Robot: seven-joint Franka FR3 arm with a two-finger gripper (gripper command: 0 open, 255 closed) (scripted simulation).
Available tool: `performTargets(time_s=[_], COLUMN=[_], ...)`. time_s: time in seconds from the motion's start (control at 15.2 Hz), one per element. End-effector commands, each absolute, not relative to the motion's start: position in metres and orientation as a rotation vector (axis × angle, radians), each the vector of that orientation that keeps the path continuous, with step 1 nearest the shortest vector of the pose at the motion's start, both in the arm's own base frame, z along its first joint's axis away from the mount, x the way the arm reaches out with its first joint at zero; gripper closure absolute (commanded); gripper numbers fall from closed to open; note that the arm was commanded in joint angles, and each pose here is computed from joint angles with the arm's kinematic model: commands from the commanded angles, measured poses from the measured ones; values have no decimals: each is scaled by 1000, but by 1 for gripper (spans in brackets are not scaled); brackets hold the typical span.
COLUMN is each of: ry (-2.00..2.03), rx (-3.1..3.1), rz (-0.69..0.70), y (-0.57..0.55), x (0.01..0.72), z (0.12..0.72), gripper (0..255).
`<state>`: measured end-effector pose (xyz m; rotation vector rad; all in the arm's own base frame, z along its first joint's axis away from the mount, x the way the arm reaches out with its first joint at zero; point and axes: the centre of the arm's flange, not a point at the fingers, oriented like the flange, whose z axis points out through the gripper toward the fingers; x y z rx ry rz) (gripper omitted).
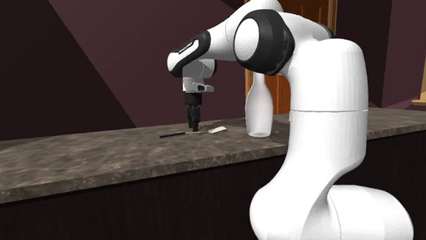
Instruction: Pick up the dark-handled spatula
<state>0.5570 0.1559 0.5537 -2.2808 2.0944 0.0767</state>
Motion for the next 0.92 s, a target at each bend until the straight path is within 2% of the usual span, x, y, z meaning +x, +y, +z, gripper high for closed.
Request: performTargets(time_s=[0.0,0.07,0.86], ry=[2094,2094,2094], rx=[-2280,-2280,-2280], rz=[76,76,76], y=[156,156,156], x=[557,557,557], z=[552,552,568], gripper=[0,255,255])
